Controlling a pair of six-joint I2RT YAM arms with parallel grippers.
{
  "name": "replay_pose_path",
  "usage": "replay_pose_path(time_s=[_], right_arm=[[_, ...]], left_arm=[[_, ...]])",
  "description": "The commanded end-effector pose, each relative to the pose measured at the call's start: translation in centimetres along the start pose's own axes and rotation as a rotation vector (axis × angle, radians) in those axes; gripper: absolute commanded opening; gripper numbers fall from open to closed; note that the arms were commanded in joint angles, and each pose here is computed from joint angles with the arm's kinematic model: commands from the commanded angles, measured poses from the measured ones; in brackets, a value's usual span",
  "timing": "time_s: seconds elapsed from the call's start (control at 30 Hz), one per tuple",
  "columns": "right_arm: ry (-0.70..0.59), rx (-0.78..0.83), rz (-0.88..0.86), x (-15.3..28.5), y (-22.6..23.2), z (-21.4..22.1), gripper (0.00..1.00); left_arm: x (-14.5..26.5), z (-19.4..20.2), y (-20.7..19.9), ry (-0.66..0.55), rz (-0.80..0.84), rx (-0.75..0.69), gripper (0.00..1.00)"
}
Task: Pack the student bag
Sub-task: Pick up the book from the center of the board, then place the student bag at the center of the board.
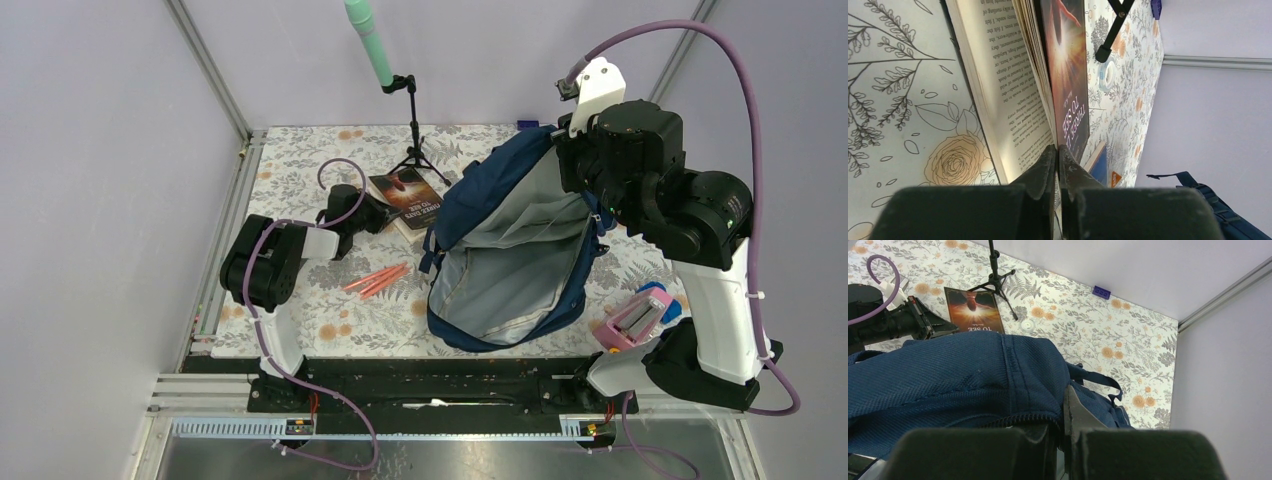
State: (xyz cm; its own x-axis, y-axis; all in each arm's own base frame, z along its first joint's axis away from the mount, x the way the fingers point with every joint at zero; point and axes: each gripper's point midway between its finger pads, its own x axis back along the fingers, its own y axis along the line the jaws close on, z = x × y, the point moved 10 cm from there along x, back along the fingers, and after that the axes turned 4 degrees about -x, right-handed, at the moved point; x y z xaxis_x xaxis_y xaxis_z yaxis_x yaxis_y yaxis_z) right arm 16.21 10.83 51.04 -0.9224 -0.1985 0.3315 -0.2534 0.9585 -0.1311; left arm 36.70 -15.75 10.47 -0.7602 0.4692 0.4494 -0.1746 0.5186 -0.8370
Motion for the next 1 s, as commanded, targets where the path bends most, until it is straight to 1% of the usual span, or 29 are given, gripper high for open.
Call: replay_pose_path(time_s=[0.0,0.17,0.27,0.4,0.53,0.67,0.8,0.9,0.97], right_arm=[[-0.209,-0.121,0.063,1.9,-1.5,-3.1,0.0],[-0.225,-0.104,0.192,1.7,-2.4,-4.0,0.0],[-0.236,-0.113,0.203,1.4,-2.3,-4.3,0.0],[-0.217,-0.089,0.224,-0.8,-1.2,-3.1,0.0],[-0.268,-0.104,0.259,-3.3,0.0,-2.2,0.0],[-0.295,-0.136,0.263,-3.7,0.1,-2.2,0.0],[-0.355,-0.172,0.283,-2.4,-0.7,-3.8,0.0],[-0.398,-0.157,0.335,-1.8,-1.6,-6.2,0.0],[-0.406,-0.131,0.39,-2.4,-2.1,-7.5,0.0]], left_arm=[[0.9,-1.5,-2.4,-0.115,0.112,-0.048,0.0],[3.5,-2.8,-2.4,-0.17,0.077,-0.101,0.0],[5.0,-3.7,-2.2,-0.177,0.078,-0.114,0.0],[6.4,-4.7,-1.9,-0.177,0.082,-0.142,0.0],[7.6,-5.5,-2.4,-0.167,0.116,-0.17,0.0],[9.0,-6.3,-3.1,-0.19,0.118,-0.203,0.0],[10.5,-7.2,-3.9,-0.214,0.106,-0.241,0.0],[11.4,-7.6,-4.7,-0.224,0.122,-0.253,0.0],[11.8,-7.8,-5.2,-0.232,0.13,-0.26,0.0]])
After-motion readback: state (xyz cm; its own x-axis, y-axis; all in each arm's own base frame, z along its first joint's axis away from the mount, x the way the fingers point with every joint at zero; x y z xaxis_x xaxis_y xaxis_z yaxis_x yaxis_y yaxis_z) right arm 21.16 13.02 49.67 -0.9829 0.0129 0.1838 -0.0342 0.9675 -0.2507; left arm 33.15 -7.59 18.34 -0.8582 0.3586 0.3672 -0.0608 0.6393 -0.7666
